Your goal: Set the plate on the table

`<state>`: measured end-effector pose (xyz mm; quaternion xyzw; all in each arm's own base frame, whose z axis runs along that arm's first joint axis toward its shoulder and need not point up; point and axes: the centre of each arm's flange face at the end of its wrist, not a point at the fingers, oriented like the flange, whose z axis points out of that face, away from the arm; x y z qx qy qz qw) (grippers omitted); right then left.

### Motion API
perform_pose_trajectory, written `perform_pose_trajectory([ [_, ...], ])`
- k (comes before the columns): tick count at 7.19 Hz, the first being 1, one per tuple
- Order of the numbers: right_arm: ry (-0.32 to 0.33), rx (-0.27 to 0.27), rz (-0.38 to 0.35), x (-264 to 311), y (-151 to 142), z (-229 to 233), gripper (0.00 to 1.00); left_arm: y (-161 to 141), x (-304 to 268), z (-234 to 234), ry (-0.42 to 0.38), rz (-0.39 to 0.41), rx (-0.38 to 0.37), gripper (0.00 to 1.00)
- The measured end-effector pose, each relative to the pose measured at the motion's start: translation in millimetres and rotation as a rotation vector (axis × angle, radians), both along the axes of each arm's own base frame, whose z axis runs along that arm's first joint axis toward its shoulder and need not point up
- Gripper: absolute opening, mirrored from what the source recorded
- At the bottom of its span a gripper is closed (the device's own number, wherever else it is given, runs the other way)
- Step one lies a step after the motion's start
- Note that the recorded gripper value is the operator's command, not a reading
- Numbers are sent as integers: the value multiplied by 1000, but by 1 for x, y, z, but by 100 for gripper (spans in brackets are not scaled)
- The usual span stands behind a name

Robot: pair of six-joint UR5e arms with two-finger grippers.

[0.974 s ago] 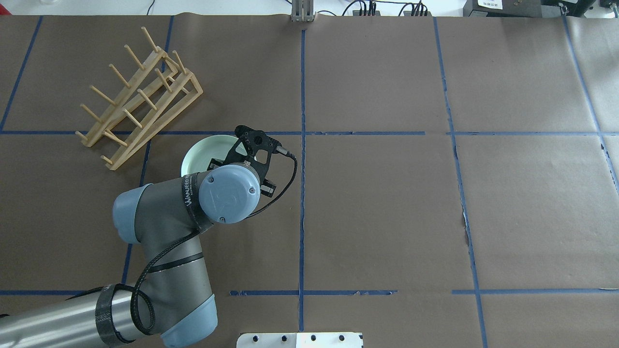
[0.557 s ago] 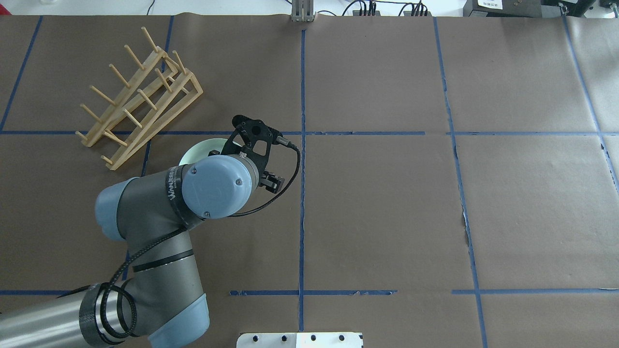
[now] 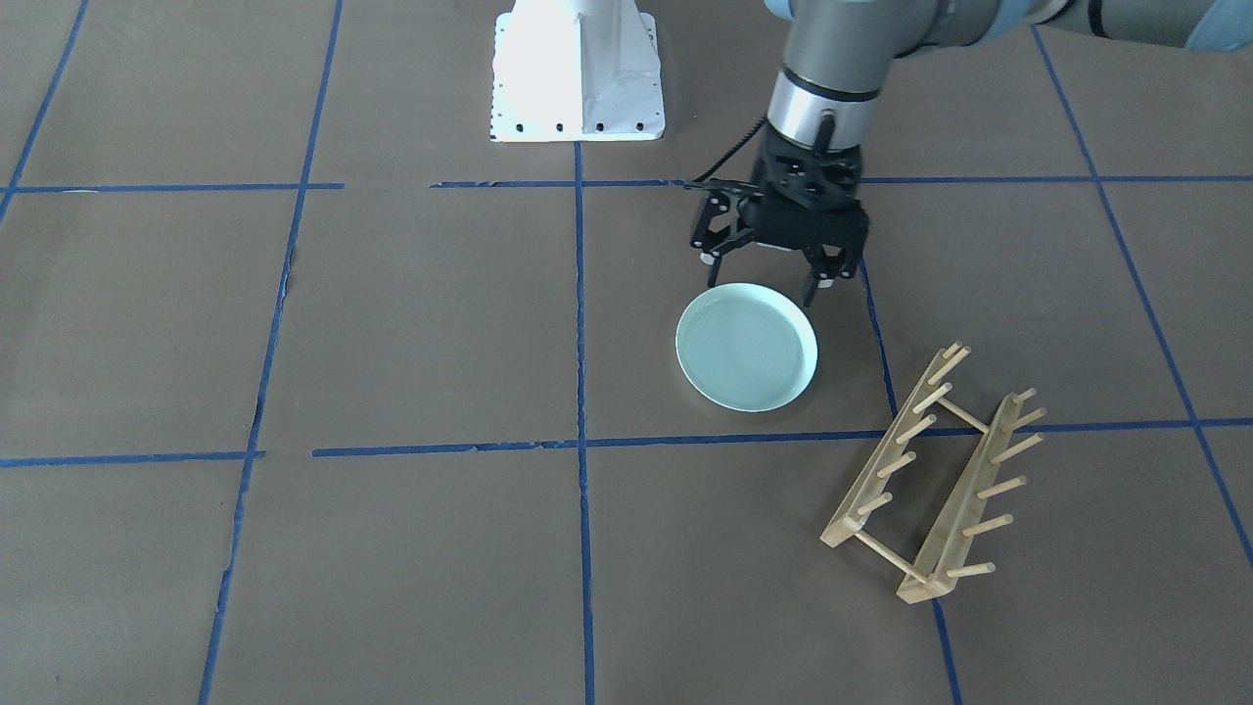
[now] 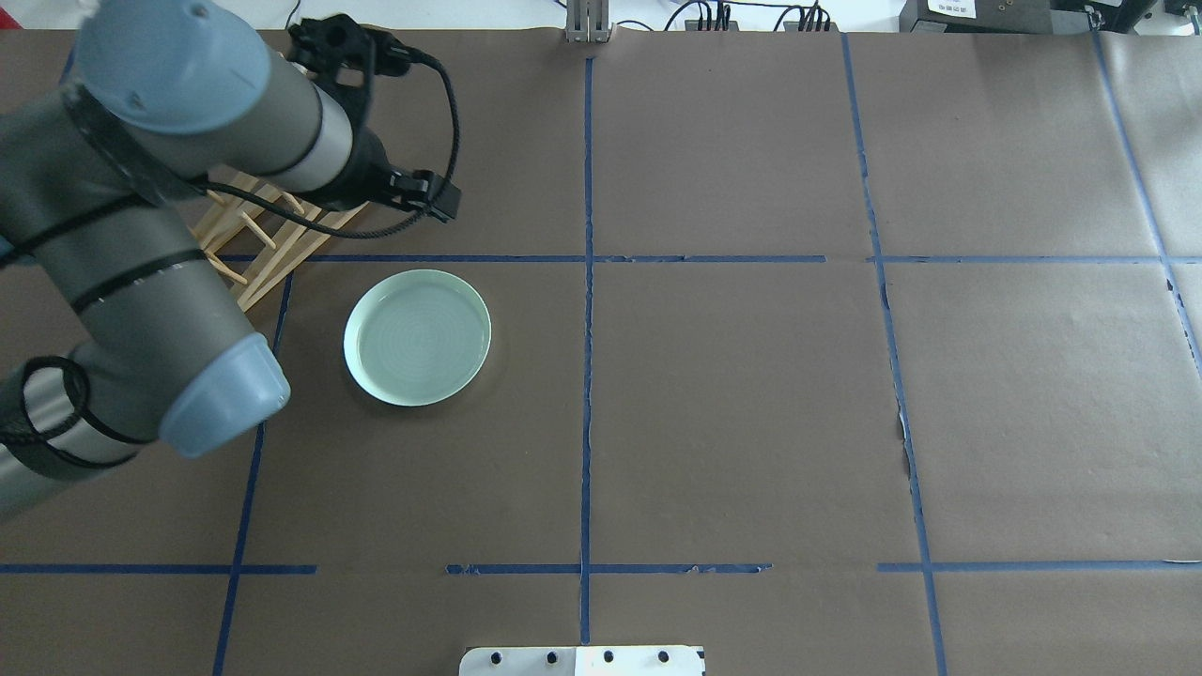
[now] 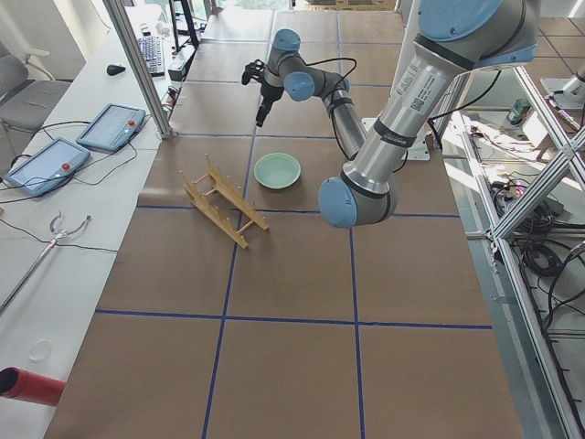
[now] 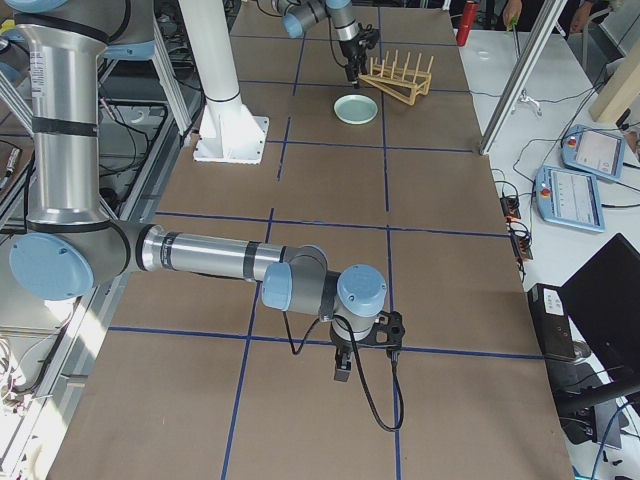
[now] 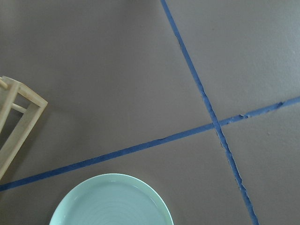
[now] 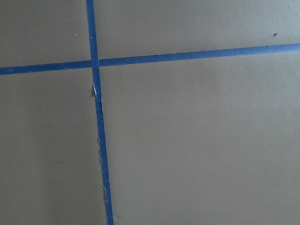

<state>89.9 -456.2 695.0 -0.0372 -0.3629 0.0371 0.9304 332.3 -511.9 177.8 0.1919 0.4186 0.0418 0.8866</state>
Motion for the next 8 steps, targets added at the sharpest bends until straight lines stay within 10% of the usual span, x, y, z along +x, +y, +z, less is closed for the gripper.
perform_pose_trajectory([
  [5, 0, 0, 0, 0, 0, 0, 100, -77, -236, 167, -107, 4, -67, 100],
  [8, 0, 0, 0, 0, 0, 0, 100, -47, -327, 331, -103, 83, -217, 100],
])
